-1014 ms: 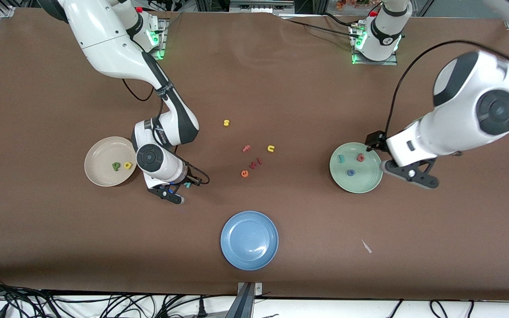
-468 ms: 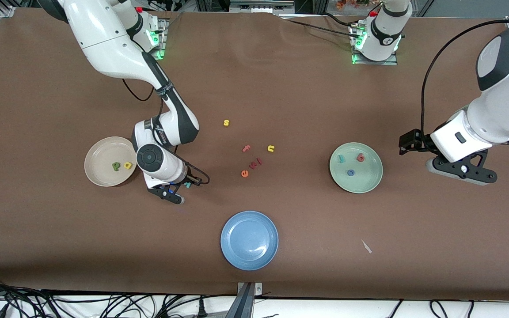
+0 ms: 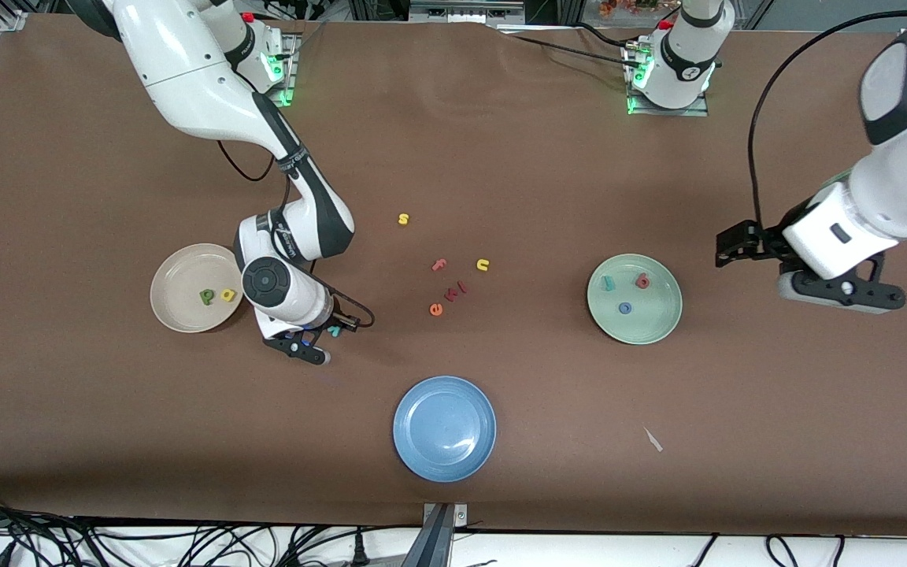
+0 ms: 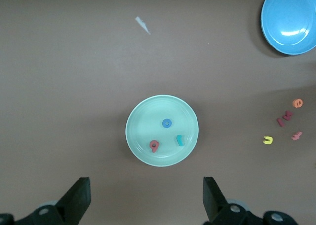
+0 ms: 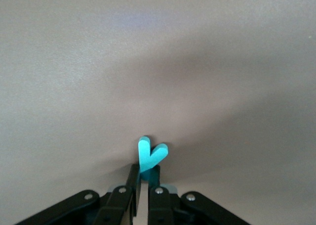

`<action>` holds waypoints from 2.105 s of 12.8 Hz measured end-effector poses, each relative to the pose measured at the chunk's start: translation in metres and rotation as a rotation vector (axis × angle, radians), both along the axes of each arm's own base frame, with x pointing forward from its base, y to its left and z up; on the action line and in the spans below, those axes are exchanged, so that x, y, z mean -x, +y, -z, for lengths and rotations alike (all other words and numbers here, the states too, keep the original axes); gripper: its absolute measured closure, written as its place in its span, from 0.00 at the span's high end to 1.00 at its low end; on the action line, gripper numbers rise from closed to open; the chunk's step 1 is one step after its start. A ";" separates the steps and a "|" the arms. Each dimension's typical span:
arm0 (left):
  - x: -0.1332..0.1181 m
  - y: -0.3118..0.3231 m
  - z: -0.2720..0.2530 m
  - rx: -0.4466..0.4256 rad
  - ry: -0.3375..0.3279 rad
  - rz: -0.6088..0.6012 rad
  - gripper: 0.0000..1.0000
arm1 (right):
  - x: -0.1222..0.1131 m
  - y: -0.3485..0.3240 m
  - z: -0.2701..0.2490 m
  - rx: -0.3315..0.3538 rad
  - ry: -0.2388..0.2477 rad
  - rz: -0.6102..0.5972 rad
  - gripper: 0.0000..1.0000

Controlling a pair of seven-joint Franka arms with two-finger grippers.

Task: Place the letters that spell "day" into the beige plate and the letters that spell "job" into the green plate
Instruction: 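Lift the cyan y with the right gripper while the left gripper retracts, then carry the cyan y over the cream plate with the right gripper, then lower the cyan y and open the right gripper over the cream plate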

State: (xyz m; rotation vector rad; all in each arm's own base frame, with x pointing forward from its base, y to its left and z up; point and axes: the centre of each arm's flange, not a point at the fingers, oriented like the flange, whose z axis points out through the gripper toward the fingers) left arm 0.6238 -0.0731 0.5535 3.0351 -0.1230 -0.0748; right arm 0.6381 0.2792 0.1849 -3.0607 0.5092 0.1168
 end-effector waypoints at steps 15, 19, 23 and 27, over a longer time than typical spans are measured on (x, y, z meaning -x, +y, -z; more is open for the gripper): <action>0.083 0.001 -0.034 -0.099 -0.042 -0.049 1.00 | 0.030 -0.155 -0.095 0.055 0.152 -0.406 0.10; 0.082 0.012 -0.034 -0.097 -0.038 -0.069 1.00 | 0.042 -0.206 -0.077 0.058 0.170 -0.463 0.10; 0.081 0.023 -0.039 -0.097 -0.020 -0.045 1.00 | 0.048 -0.246 -0.057 0.053 0.214 -0.467 0.10; 0.076 0.051 -0.037 -0.093 -0.007 -0.043 1.00 | 0.040 -0.233 -0.082 0.035 0.272 -0.479 0.50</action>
